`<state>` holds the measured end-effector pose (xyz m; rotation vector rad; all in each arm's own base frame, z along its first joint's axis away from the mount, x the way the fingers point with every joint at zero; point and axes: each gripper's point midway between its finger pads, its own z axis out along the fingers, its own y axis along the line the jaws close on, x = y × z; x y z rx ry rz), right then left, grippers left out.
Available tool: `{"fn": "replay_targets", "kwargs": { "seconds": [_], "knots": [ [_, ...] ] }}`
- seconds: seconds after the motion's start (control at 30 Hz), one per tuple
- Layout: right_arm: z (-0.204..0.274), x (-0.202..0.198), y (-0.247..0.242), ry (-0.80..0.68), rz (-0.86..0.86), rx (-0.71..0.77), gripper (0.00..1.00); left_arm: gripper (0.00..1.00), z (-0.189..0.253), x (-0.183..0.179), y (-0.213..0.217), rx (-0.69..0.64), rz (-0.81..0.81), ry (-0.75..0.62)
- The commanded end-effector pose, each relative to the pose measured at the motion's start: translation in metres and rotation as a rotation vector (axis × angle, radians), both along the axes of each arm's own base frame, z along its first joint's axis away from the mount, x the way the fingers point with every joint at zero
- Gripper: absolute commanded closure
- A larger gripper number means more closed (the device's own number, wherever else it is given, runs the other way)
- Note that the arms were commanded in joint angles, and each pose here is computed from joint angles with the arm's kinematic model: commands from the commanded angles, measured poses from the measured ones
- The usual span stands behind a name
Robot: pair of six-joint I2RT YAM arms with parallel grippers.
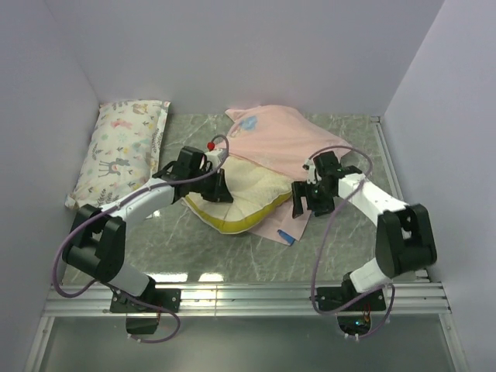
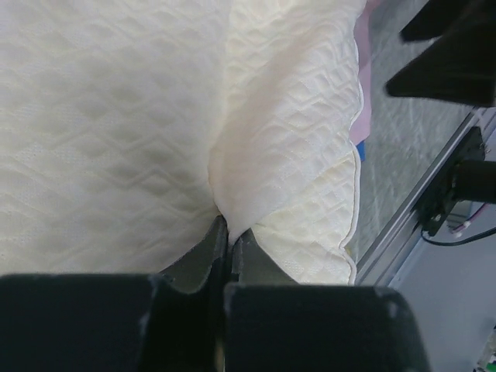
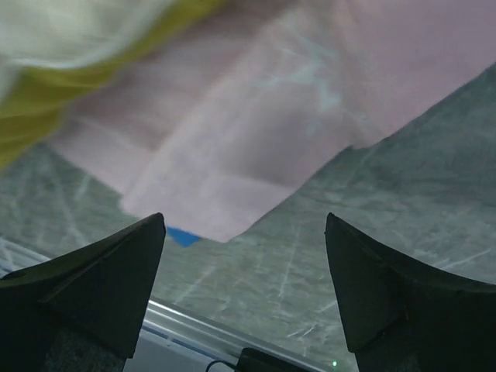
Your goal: Put the pillow into the pillowcase
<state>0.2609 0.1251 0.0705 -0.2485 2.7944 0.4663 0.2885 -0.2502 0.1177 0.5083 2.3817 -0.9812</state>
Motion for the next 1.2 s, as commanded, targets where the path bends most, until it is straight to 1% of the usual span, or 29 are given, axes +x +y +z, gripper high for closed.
{"fn": "replay_targets", "kwargs": {
  "seconds": [0.0,0.13,0.17,0.2,0.23,0.27,0.3,0.33,0.4,0.43,0.47,0.5,0.53,0.57,0.6,0.63,0.7,0.73,0.77,0.8,0.83,0.87,0.93,0.97,1.03,1.07,1.1,1.13,1.17],
  "knots": [
    [-0.023,-0.001,-0.017,0.084,-0.074,-0.047,0.09,1.0,0.046,0.031,-0.009,-0.113,0.041,-0.083],
    [-0.036,0.018,-0.007,0.078,-0.116,0.043,0.09,1.0,0.056,0.038,-0.008,-0.136,0.04,-0.11],
    [-0.044,0.018,-0.001,0.119,-0.111,0.073,0.12,1.0,0.055,0.039,-0.008,-0.141,0.042,-0.105],
    [-0.042,0.025,0.006,0.123,-0.123,0.107,0.16,1.0,0.058,0.042,-0.009,-0.158,0.051,-0.107],
    [-0.037,0.031,0.021,0.119,-0.098,0.193,0.26,1.0,0.057,0.043,-0.009,-0.168,0.055,-0.099],
    [-0.037,0.031,0.031,0.134,-0.081,0.24,0.56,1.0,0.056,0.047,-0.006,-0.179,0.07,-0.088],
    [-0.03,0.034,0.041,0.134,-0.07,0.295,0.74,1.0,0.059,0.049,-0.006,-0.202,0.09,-0.066],
    [-0.012,0.029,0.066,0.136,0.015,0.407,1.0,1.0,0.064,0.055,-0.001,-0.232,0.11,-0.077],
    [0.045,0.026,0.104,0.062,0.149,0.553,1.0,1.0,0.085,0.066,0.004,-0.314,0.171,-0.081],
    [0.08,-0.004,0.143,0.044,0.323,0.647,1.0,1.0,0.107,0.079,0.007,-0.364,0.188,-0.149],
    [0.139,-0.013,0.161,-0.098,0.44,0.708,1.0,1.0,0.126,0.092,0.023,-0.392,0.239,-0.188],
    [0.167,-0.031,0.176,-0.142,0.536,0.753,1.0,1.0,0.141,0.099,0.03,-0.443,0.283,-0.173],
    [0.194,-0.046,0.187,-0.174,0.613,0.814,1.0,1.0,0.165,0.113,0.047,-0.5,0.321,-0.23],
    [0.219,-0.073,0.197,-0.166,0.709,0.893,1.0,1.0,0.176,0.112,0.051,-0.535,0.326,-0.23],
    [0.225,-0.082,0.202,-0.122,0.708,0.928,1.0,1.0,0.182,0.11,0.051,-0.549,0.314,-0.229],
    [0.225,-0.082,0.206,-0.132,0.723,0.941,1.0,1.0,0.187,0.11,0.051,-0.537,0.304,-0.247],
    [0.187,-0.075,0.208,-0.054,0.691,0.89,1.0,1.0,0.162,0.097,0.043,-0.446,0.254,-0.221],
    [0.172,-0.072,0.208,-0.022,0.674,0.871,1.0,1.0,0.143,0.085,0.038,-0.401,0.231,-0.194],
    [0.148,-0.071,0.207,0.044,0.648,0.854,1.0,1.0,0.11,0.07,0.039,-0.296,0.179,-0.168],
    [0.141,-0.069,0.209,0.033,0.647,0.855,1.0,1.0,0.087,0.06,0.04,-0.212,0.156,-0.15],
    [0.133,-0.067,0.21,0.027,0.63,0.847,1.0,1.0,0.058,0.038,0.031,-0.137,0.09,-0.104],
    [0.118,-0.067,0.208,0.044,0.598,0.828,1.0,1.0,0.039,0.028,0.033,-0.067,0.04,-0.119],
    [0.11,-0.061,0.213,0.056,0.569,0.811,1.0,1.0,-0.001,0.001,0.035,0.034,-0.016,-0.073],
    [0.11,-0.061,0.215,0.052,0.576,0.812,1.0,1.0,-0.011,-0.003,0.035,0.068,-0.03,-0.064],
    [0.122,-0.074,0.228,0.042,0.626,0.831,1.0,1.0,-0.029,-0.007,0.041,0.106,-0.017,0.005],
    [0.137,-0.076,0.235,-0.008,0.68,0.841,1.0,1.0,-0.032,-0.006,0.045,0.111,-0.003,0.023],
    [0.142,-0.087,0.237,0.007,0.713,0.827,0.94,1.0,-0.033,-0.004,0.05,0.123,0.009,0.041],
    [0.163,-0.087,0.238,-0.031,0.75,0.839,0.86,1.0,-0.042,0.003,0.065,0.143,0.047,0.075],
    [0.169,-0.084,0.234,-0.079,0.797,0.828,0.81,1.0,-0.044,0.007,0.075,0.161,0.053,0.077]
  ]
}}
